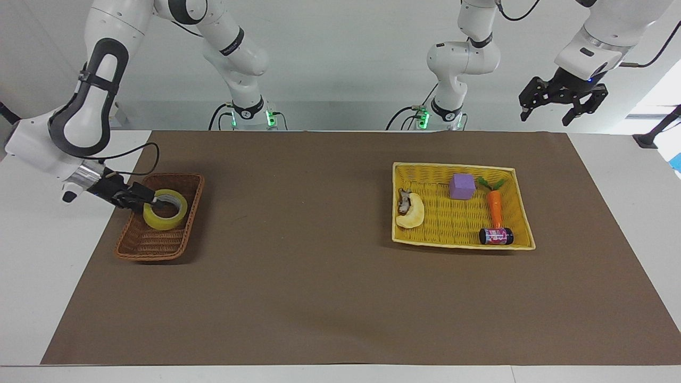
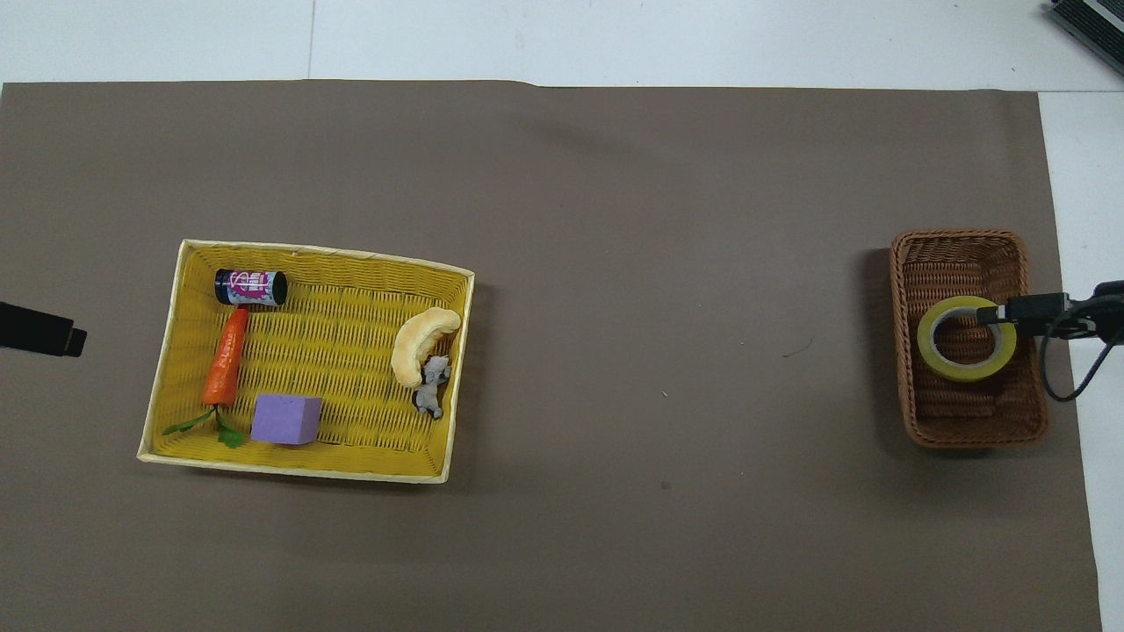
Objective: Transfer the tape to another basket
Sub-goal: 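Open the right gripper to release the tape and lift away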
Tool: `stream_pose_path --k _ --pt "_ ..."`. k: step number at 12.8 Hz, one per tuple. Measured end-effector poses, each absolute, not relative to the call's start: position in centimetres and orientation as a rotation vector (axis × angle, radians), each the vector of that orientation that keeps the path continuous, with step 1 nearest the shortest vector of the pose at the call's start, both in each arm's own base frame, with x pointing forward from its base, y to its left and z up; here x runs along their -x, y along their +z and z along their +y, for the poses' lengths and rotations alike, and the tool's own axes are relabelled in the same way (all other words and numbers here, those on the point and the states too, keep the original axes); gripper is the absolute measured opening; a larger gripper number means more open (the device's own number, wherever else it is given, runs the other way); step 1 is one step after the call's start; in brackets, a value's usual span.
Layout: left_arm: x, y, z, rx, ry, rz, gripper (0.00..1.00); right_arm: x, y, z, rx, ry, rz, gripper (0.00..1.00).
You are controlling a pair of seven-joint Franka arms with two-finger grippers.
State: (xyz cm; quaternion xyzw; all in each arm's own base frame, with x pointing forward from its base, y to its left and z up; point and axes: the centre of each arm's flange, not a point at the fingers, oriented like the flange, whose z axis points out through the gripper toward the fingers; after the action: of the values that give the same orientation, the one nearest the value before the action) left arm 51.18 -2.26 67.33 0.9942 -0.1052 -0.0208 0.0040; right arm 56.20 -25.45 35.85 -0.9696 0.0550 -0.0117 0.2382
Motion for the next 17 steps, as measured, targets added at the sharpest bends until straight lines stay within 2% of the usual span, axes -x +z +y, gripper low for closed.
stream_pose_path --k 4,8,13,17 --pt "-51.2 67.3 -2.3 -3.116 -0.065 -0.330 1.00 -61.1 42.9 -20.6 2.888 -0.111 0.106 1.00" --pt "-51.2 67.3 -2.3 -3.116 -0.065 -0.330 1.00 -62.8 49.3 -14.0 3.019 -0.179 0.192 1.00" --pt "-51.2 67.3 -2.3 -3.116 -0.065 -0.330 1.00 -60.8 54.9 -5.6 3.079 -0.116 0.297 1.00" --pt "-51.2 67.3 -2.3 -3.116 -0.065 -0.330 1.00 -56.7 60.8 -5.5 3.080 -0.033 0.326 1.00"
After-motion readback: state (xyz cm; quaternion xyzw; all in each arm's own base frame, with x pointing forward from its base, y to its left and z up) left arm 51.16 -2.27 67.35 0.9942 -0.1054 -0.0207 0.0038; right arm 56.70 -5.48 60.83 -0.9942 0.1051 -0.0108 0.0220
